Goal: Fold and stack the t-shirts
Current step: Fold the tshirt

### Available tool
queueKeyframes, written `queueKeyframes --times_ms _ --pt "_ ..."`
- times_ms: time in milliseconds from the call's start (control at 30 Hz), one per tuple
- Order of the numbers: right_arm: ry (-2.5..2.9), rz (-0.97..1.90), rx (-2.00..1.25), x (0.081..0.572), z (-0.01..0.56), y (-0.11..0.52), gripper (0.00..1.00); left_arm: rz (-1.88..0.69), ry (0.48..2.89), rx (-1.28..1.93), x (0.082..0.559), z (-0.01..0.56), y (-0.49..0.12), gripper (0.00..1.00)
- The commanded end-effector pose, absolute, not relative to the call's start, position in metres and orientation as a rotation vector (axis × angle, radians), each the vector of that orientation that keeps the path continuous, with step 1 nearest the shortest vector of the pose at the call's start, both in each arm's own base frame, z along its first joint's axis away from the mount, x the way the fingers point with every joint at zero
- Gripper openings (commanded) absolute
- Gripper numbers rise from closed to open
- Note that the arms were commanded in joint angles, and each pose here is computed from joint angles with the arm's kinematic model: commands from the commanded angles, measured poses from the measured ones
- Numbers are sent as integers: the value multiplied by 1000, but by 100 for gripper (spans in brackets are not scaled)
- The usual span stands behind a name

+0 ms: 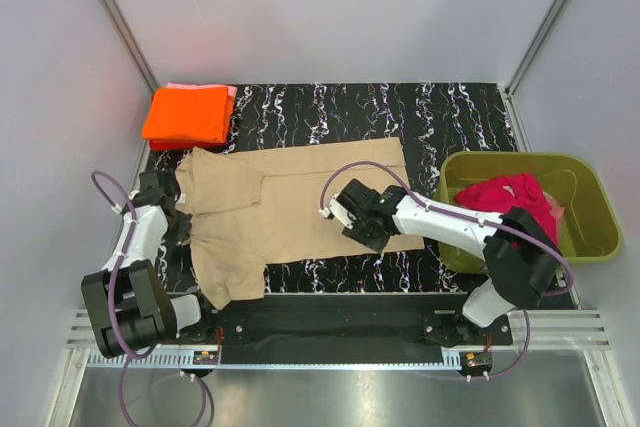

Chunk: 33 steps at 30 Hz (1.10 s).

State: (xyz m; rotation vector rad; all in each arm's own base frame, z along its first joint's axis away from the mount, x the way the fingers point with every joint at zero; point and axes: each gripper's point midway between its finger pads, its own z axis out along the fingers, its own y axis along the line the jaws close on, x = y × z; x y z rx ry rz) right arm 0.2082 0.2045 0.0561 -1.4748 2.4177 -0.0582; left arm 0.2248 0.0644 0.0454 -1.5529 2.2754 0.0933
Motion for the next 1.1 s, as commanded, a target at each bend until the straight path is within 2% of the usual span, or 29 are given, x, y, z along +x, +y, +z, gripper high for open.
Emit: queueKeyframes --times_ms 0,200,567,867,967,1067 --pt "2343 67 -1636 209 46 197 41 245 2205 -1572 221 58 95 0" --pt "2368 128 -1652 211 32 166 41 393 2131 -1624 207 65 124 0" --pt "2321 5 -1692 218 20 126 41 356 2049 -1631 207 79 125 0" --pt "2263 -110 -1719 233 12 110 41 344 2083 -1656 209 69 121 0" --pt "2274 -130 -1745 232 6 106 38 332 2095 -1663 210 66 119 0" --pt "2263 -112 -1751 230 8 107 30 301 2113 -1648 214 69 116 0"
